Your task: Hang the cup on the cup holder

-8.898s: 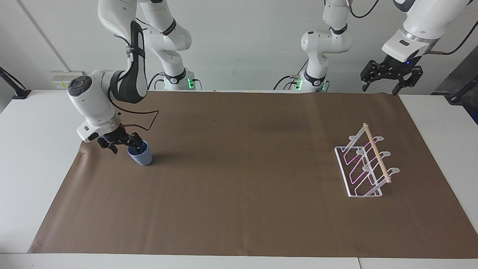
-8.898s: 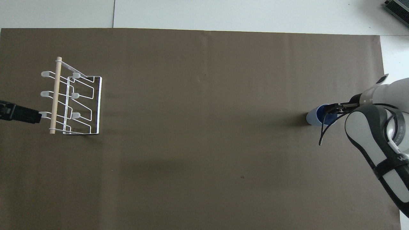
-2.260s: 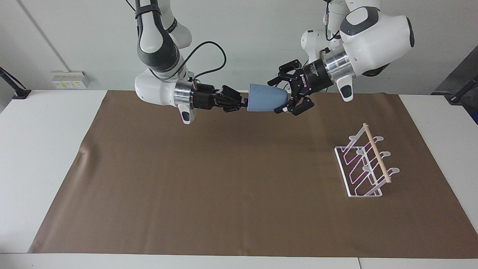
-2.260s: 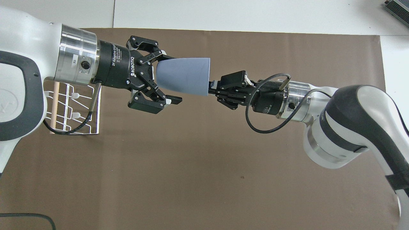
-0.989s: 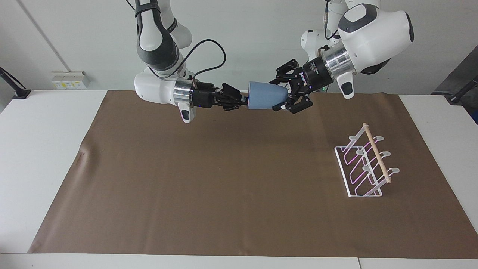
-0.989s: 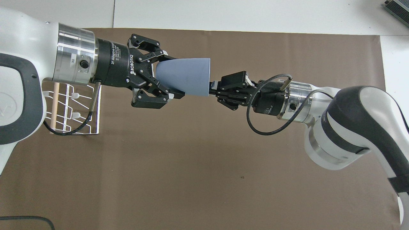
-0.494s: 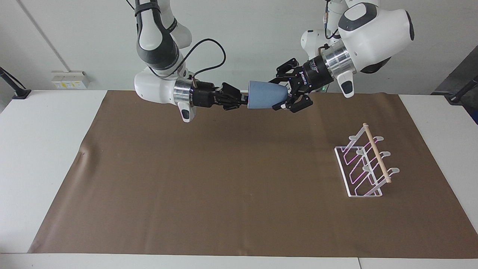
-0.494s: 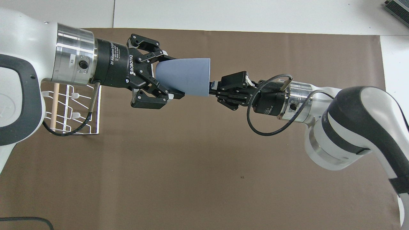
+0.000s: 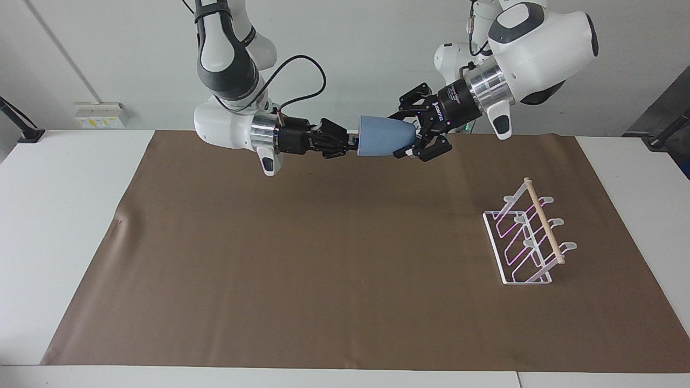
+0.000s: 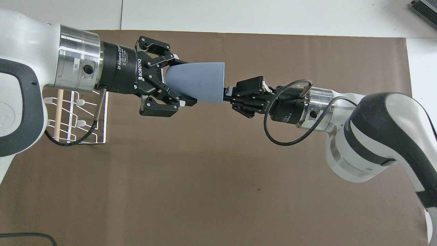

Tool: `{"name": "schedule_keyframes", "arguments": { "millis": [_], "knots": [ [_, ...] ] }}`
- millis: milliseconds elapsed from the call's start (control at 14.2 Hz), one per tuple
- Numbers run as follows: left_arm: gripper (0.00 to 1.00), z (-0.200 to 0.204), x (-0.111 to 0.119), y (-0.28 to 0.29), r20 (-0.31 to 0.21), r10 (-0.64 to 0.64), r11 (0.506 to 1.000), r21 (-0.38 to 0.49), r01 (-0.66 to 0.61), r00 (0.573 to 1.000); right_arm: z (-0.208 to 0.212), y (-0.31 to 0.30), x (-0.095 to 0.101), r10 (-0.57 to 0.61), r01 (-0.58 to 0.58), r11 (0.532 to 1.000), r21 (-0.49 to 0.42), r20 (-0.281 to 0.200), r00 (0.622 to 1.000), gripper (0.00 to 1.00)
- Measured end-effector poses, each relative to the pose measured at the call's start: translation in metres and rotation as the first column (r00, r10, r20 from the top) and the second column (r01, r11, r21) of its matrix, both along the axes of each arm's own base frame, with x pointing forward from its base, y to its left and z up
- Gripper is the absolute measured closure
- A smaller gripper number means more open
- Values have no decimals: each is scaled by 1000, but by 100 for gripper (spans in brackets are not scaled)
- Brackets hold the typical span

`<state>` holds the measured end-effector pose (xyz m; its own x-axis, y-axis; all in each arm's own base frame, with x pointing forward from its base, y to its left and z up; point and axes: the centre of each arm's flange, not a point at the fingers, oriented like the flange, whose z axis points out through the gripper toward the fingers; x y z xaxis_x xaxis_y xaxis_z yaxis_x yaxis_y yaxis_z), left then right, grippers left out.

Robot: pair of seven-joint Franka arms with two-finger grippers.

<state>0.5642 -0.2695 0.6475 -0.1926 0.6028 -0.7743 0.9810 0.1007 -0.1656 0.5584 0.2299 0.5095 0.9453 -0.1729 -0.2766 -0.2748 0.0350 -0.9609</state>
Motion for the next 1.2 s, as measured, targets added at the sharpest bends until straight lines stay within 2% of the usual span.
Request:
{"name": "schedule_keyframes", "arguments": {
  "millis": [494, 565, 636, 706, 1059, 1130, 1201],
  "knots": [
    [20, 1, -1, 0, 2, 0, 1000, 1, 0, 1000, -1, -1, 1, -9, 9, 1000, -2, -4, 1000, 93],
    [22, 2, -3, -1, 3, -4, 1000, 1, 4, 1000, -2, -2, 2, -18, 18, 1000, -7, -7, 1000, 88],
    [23, 4, -4, -3, 5, -4, 1000, 0, 4, 1000, -2, -2, 2, -18, 18, 1000, -7, -8, 1000, 88],
    [23, 5, -6, -3, 6, -5, 1000, 1, 5, 1000, -3, -1, 2, -18, 18, 1000, -7, -9, 1000, 83],
    [23, 5, -12, -3, 3, -7, 1000, 4, 7, 1000, -3, -1, 2, -19, 19, 1000, -6, -10, 1000, 76],
    [23, 5, -12, -2, 3, -7, 1000, 4, 7, 1000, -3, -1, 2, -20, 20, 1000, -6, -10, 1000, 72],
    [23, 4, -12, -2, 2, -7, 1000, 4, 7, 1000, -3, -1, 2, -21, 21, 1000, -6, -11, 1000, 63]
  ]
}}
